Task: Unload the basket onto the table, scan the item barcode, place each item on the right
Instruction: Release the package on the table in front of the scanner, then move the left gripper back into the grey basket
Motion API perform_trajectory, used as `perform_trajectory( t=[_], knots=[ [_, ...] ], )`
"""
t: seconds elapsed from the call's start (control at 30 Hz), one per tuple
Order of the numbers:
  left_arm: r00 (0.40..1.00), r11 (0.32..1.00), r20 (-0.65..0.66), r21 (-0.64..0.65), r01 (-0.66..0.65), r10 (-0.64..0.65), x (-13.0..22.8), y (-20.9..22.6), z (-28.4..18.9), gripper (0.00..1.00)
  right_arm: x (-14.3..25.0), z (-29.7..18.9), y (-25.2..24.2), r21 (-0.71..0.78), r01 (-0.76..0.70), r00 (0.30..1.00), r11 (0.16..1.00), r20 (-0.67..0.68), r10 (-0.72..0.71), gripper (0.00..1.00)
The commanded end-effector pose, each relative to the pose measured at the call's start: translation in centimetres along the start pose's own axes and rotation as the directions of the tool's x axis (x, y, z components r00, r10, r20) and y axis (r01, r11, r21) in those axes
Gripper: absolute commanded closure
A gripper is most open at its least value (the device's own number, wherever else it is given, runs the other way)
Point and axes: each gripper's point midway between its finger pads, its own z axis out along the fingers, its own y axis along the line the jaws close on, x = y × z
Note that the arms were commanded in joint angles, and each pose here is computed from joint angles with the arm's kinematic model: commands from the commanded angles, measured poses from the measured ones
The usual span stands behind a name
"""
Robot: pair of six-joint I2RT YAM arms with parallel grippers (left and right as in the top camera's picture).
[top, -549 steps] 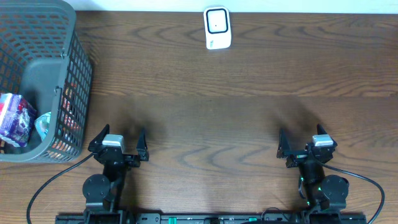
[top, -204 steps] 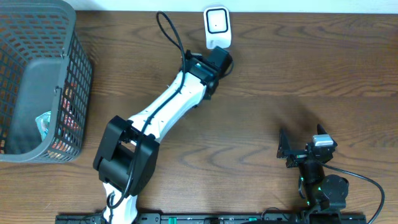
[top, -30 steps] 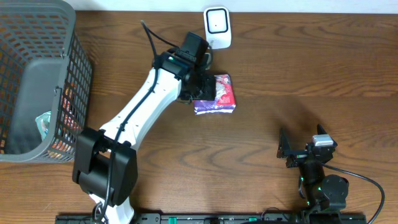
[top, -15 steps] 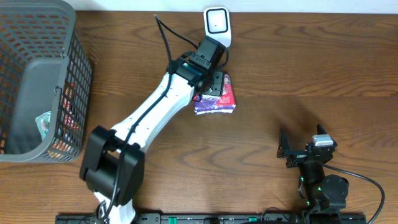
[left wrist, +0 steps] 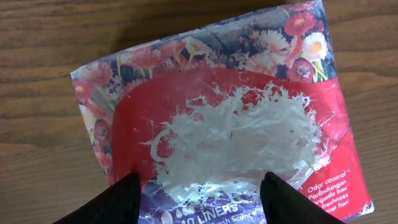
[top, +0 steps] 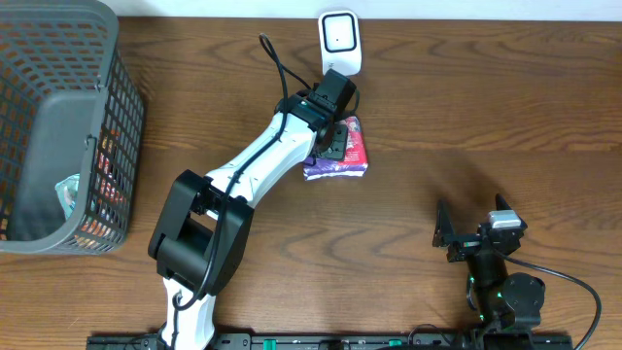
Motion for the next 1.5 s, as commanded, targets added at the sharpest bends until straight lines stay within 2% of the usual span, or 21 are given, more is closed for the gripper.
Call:
perform_trajectory(
  t=[0.0, 0.27, 0.47, 0.5, 0.53, 0.6, 0.73, 1.0, 1.1, 1.27, 1.33, 1.47],
  knots=[
    [0.999, 1.0, 0.043, 0.009, -0.001, 0.0, -0.6, -0.2, -2.2, 0.38, 0.1, 0.0, -0.2, 0.008, -0.012, 1.0, 1.0, -0.004, 0.012, 0.01],
    [0.977, 0.997, 0.211, 0.077, -0.003, -0.013, -3.0, -0.9, -10.1, 0.38, 0.1, 0.0, -0.2, 0.008, -0.012, 1.0, 1.0, -0.004, 0.012, 0.01],
    [0.923, 0.998, 0.384, 0.065, -0.021, -0.006, -4.6, 0.5, -17.5, 0.38, 0.1, 0.0, -0.2, 0.008, -0.012, 1.0, 1.0, -0.004, 0.012, 0.01],
    [0.913, 0.998, 0.409, 0.05, -0.023, 0.0, -4.8, 1.0, -18.5, 0.37, 0.1, 0.0, -0.2, 0.008, -0.012, 1.0, 1.0, -0.004, 0.012, 0.01],
    [0.898, 0.999, 0.439, 0.036, -0.013, -0.004, -5.1, 1.7, -19.7, 0.31, 0.1, 0.0, -0.2, 0.008, -0.012, 1.0, 1.0, -0.004, 0.012, 0.01],
    [0.863, 0.999, 0.505, 0.02, 0.025, -0.032, -5.7, 3.2, -22.3, 0.24, 0.1, 0.0, -0.2, 0.008, -0.012, 1.0, 1.0, -0.004, 0.012, 0.01],
    [0.779, 0.996, 0.62, 0.046, 0.082, -0.093, -6.7, 5.8, -27.3, 0.19, 0.1, 0.0, -0.2, 0.008, -0.012, 1.0, 1.0, -0.004, 0.012, 0.01],
    [0.53, 0.962, 0.821, 0.079, 0.261, -0.211, -7.7, 14.4, -37.2, 0.18, 0.1, 0.0, -0.2, 0.008, -0.012, 1.0, 1.0, -0.004, 0.012, 0.01],
    [0.459, 0.933, 0.857, 0.066, 0.353, -0.235, -7.1, 18.5, -39.4, 0.18, 0.1, 0.0, -0.2, 0.008, -0.012, 1.0, 1.0, -0.004, 0.012, 0.01],
    [0.333, 0.822, 0.891, 0.073, 0.565, -0.308, -4.9, 26.8, -41.8, 0.17, 0.1, 0.0, -0.2, 0.008, -0.012, 1.0, 1.0, -0.004, 0.012, 0.01],
    [0.308, 0.771, 0.897, 0.053, 0.635, -0.316, -3.5, 29.9, -42.2, 0.17, 0.1, 0.0, -0.2, 0.008, -0.012, 1.0, 1.0, -0.004, 0.012, 0.01],
    [0.298, 0.679, 0.892, 0.013, 0.734, -0.339, -0.6, 34.1, -42.1, 0.17, 0.1, 0.0, -0.2, 0.008, -0.012, 1.0, 1.0, -0.004, 0.012, 0.01]
  ],
)
